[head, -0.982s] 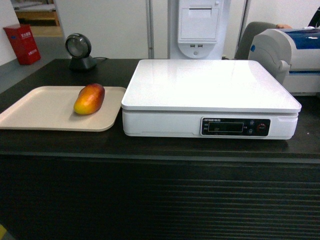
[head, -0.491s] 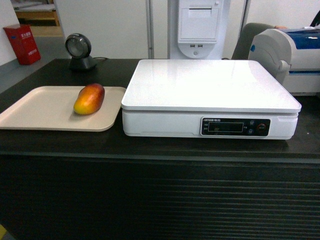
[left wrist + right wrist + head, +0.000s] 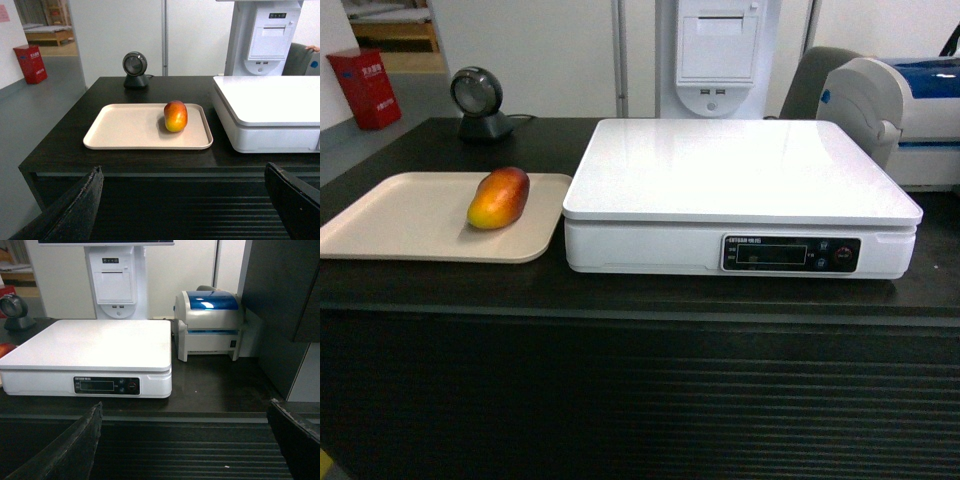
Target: Place dark red mango on scale at checkout
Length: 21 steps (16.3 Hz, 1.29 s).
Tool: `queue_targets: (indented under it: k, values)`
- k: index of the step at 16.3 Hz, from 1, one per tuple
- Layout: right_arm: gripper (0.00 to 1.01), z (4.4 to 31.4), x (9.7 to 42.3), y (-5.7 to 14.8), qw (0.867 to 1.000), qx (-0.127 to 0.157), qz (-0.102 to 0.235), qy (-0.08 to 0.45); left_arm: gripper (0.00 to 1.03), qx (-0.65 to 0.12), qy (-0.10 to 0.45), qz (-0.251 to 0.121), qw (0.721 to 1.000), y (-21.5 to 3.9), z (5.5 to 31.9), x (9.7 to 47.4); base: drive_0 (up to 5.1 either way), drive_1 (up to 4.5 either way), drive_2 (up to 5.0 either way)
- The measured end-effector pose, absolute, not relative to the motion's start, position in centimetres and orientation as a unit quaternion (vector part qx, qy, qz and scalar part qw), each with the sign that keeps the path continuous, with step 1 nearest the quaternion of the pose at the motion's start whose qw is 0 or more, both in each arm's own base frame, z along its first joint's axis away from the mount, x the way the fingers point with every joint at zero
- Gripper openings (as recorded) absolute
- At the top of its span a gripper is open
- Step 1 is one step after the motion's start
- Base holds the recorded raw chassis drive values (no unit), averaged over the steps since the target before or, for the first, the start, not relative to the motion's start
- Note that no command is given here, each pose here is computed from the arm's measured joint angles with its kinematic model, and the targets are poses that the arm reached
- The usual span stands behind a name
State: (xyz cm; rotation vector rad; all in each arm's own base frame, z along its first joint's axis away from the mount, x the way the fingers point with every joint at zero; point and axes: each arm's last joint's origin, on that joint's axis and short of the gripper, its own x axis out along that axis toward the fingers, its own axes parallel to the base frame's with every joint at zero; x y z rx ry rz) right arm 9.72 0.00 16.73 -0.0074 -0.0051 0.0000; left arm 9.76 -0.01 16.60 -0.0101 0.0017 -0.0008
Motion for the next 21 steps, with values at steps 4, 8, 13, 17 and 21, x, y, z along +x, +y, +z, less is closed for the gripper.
queue_targets:
  k: [4, 8, 13, 17, 21]
  values:
    - [0.98, 16.7, 9.7, 0.0, 1.000, -0.004, 0.000, -0.003, 0.98, -0.005, 0.001, 0.000, 1.000, 0.0, 16.6, 9.8, 0.0, 0.00, 0.0]
    - [0.98, 16.7, 9.7, 0.0, 1.000, -0.004, -0.002, -0.002, 0.98, -0.013, 0.087, 0.123, 0.989, -0.4, 17.4, 11.3, 0.0, 0.00, 0.0]
    - [0.98, 16.7, 9.7, 0.0, 1.000, -0.004, 0.000, -0.002, 0.98, 0.012, 0.075, 0.014, 0.997, -2.2, 22.2, 19.4, 0.0, 0.00, 0.0]
    - [0.98, 16.7, 9.7, 0.0, 1.000, -0.004, 0.000, -0.002, 0.98, 0.009, 0.135, -0.038, 0.990, -1.6, 21.7, 28.6, 0.0, 0.00, 0.0]
    - [0.98, 16.7, 9.7, 0.0, 1.000, -0.004, 0.000, -0.002, 0.98, 0.006, 0.214, -0.063, 0.975, -1.4, 19.1, 37.4, 0.0, 0.00, 0.0]
